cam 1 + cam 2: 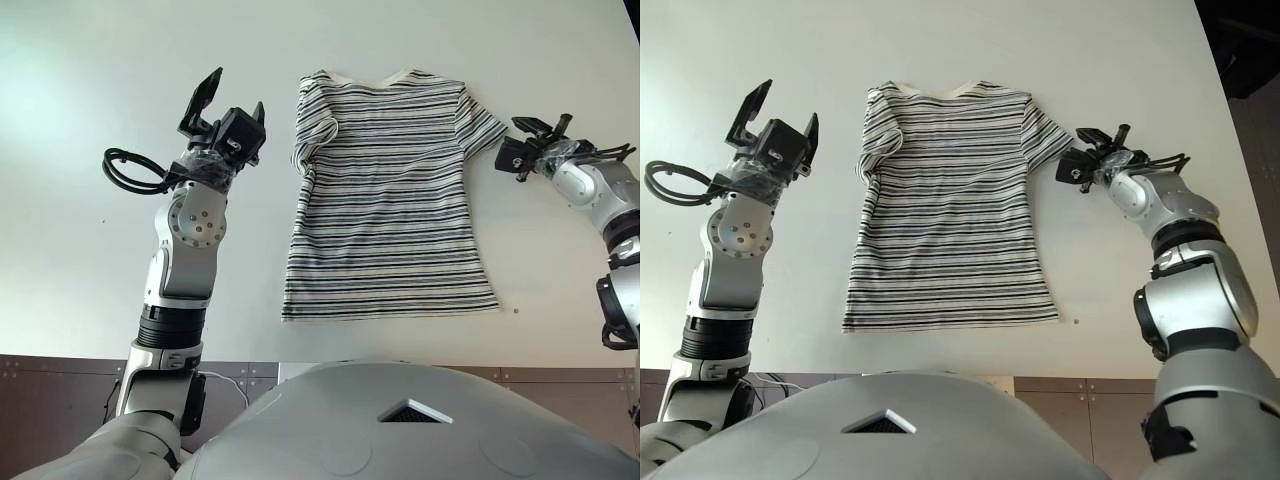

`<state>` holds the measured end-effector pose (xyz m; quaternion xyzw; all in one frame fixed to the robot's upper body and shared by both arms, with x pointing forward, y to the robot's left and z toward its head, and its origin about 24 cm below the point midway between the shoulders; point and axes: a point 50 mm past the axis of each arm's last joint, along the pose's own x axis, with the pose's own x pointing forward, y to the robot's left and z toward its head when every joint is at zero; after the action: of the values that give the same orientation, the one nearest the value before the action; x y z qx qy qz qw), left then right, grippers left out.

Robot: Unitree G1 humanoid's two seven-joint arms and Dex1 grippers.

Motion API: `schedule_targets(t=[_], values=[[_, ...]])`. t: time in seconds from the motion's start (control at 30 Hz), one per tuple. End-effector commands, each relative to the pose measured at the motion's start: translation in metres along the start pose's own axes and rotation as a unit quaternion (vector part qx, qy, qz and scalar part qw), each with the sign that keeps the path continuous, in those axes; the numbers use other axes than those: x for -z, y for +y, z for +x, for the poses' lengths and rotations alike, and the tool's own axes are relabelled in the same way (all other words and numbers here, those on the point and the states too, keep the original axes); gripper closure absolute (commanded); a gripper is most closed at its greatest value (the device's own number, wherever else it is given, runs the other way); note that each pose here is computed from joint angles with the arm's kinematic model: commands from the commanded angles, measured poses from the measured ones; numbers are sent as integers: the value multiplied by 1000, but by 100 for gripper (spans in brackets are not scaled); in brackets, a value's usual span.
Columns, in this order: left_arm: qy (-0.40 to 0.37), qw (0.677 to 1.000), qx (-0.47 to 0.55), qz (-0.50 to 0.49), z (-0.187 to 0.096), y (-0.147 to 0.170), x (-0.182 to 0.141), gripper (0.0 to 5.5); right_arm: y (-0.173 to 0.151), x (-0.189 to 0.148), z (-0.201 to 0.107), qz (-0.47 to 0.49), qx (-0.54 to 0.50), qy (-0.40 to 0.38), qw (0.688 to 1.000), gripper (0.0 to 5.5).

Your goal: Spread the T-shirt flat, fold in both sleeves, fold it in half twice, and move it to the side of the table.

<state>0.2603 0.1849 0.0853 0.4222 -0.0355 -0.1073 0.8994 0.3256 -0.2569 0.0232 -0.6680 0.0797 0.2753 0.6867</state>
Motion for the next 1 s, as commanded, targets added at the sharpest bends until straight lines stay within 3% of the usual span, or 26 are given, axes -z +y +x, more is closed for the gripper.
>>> schedule_targets(t=[0.03,0.23,0.37,0.57,0.8,1.0], values=[[-5,1000,6,0,3,-4,-2,231,6,-14,11,-5,-19,-7,1000,380],[-10,1000,10,-4,4,-6,-5,231,5,-8,12,3,-20,22,1000,380],[-10,1000,13,-4,5,-10,-5,229,8,4,4,28,-15,48,998,445],[-13,1000,16,-4,6,-14,-6,229,9,-4,8,30,-14,30,999,535],[-14,1000,15,-4,6,-16,-7,229,12,-8,9,38,-11,19,999,535],[-12,1000,13,-2,6,-15,-5,229,-16,-13,7,120,101,-23,987,535]])
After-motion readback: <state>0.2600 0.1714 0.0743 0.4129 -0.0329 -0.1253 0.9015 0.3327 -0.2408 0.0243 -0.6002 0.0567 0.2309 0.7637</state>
